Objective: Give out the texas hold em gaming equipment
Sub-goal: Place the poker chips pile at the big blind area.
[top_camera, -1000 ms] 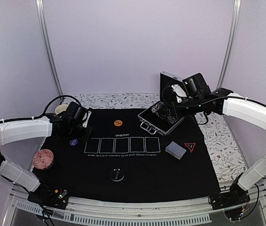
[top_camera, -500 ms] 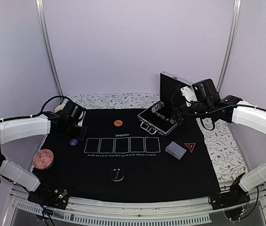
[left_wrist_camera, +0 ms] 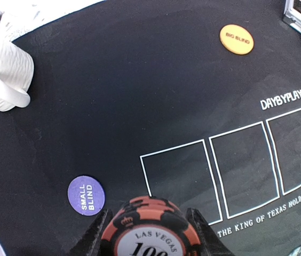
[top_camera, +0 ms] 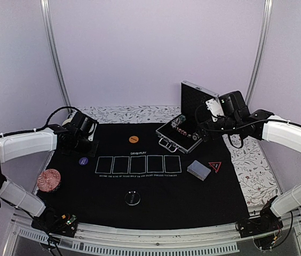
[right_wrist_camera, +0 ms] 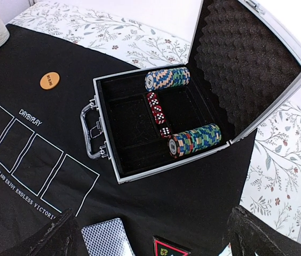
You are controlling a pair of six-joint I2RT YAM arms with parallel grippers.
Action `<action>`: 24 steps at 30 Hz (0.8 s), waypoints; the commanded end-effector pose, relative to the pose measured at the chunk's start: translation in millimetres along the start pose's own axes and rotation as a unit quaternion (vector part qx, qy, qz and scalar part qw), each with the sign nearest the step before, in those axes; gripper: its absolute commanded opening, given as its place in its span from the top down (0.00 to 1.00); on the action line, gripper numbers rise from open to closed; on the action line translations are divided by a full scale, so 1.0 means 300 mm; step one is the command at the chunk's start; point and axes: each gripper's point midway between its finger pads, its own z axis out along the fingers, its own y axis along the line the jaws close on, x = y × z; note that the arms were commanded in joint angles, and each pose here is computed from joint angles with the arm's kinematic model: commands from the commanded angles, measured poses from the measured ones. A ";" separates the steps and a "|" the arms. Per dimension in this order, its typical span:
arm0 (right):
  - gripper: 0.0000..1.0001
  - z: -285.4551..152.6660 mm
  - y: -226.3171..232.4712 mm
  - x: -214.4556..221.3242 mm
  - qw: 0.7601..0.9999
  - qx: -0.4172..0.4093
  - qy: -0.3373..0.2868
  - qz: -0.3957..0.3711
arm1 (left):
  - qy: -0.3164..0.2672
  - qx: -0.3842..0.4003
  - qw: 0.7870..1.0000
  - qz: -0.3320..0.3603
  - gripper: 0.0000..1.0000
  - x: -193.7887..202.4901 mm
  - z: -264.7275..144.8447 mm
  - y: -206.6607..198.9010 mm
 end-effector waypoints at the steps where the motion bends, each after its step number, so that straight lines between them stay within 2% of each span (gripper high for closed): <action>1: 0.01 -0.006 -0.022 -0.019 1.000 0.012 -0.014 0.000 | -0.030 0.007 1.000 -0.004 1.00 -0.071 -0.008 -0.001; 16: 0.01 0.009 -0.071 -0.066 0.999 0.015 -0.029 0.024 | -0.043 0.045 0.998 0.022 1.00 -0.241 0.115 -0.111; 24: 0.01 -0.010 -0.120 -0.175 0.991 0.032 -0.094 0.084 | -0.037 0.058 0.997 0.034 1.00 -0.276 0.194 -0.155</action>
